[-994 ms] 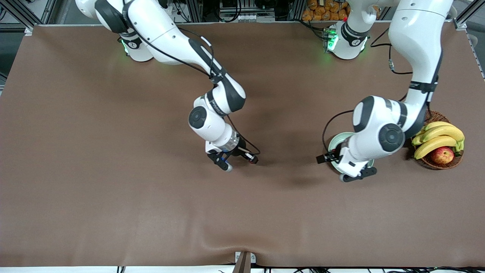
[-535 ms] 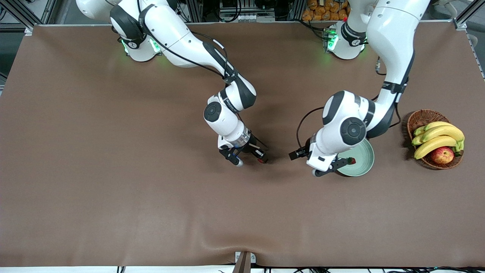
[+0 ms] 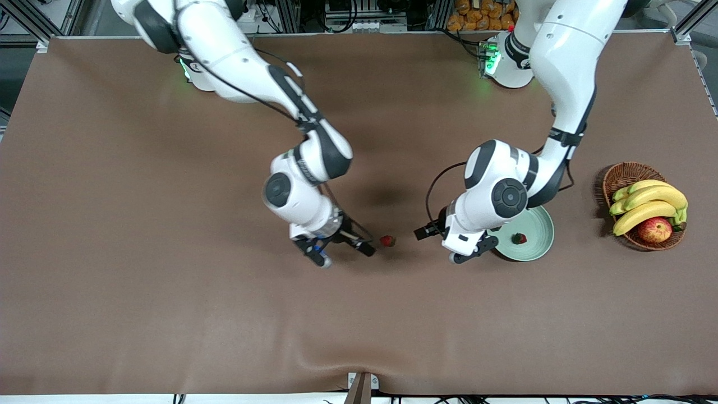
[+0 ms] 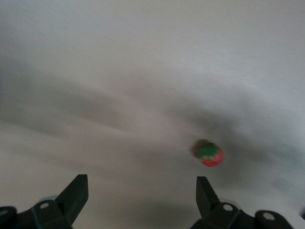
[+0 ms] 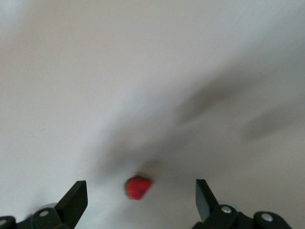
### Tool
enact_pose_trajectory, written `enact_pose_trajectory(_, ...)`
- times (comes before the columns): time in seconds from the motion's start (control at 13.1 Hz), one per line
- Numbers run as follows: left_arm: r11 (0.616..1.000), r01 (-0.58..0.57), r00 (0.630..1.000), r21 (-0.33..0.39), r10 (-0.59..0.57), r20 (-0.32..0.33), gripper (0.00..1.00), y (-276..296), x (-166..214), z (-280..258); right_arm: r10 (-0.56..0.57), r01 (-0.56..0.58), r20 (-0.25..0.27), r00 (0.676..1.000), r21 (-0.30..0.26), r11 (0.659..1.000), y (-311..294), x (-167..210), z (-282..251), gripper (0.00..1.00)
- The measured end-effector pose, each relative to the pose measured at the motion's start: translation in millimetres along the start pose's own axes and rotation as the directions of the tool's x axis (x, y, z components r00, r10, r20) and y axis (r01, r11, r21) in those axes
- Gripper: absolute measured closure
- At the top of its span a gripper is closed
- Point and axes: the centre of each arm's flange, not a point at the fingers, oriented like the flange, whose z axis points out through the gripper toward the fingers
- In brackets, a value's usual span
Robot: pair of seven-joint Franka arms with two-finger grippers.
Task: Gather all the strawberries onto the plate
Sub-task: 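Grasp the third strawberry with the left gripper from the right gripper, then carry the strawberry toward the plate with the left gripper while the right gripper withdraws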
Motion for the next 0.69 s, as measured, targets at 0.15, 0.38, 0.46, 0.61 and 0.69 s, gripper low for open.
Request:
enact_pose_trajectory(0.15, 0.998, 0.028, 0.999, -0.052, -0.029, -0.021, 0.00, 18.9, -9.3, 17.1, -0.072, 0.068, -0.023, 0.997, -0.142, 0.987, 11.3, 28.9, -67.4, 0.00)
enact_pose_trajectory(0.38, 0.992, 0.077, 0.996, -0.098, -0.082, -0.045, 0.04, 55.8, -34.1, 49.6, -0.151, 0.143, -0.006, 0.989, -0.273, 0.951, 28.4, 41.1, -165.6, 0.00)
enact_pose_trajectory(0.46, 0.991, 0.084, 0.995, -0.102, -0.089, -0.054, 0.07, 61.2, -39.2, 60.4, -0.172, 0.170, 0.018, 0.985, -0.294, 0.941, 35.7, 42.3, -197.4, 0.00)
enact_pose_trajectory(0.61, 0.994, 0.076, 0.994, -0.078, -0.082, -0.072, 0.15, 61.1, -41.7, 79.6, -0.194, 0.201, 0.052, 0.980, -0.301, 0.932, 56.4, 51.5, -265.4, 0.00)
enact_pose_trajectory(0.69, 0.995, 0.078, 0.993, -0.059, -0.083, -0.087, 0.23, 59.0, -41.5, 87.4, -0.200, 0.207, 0.053, 0.978, -0.303, 0.930, 70.8, 59.8, -300.3, 0.00)
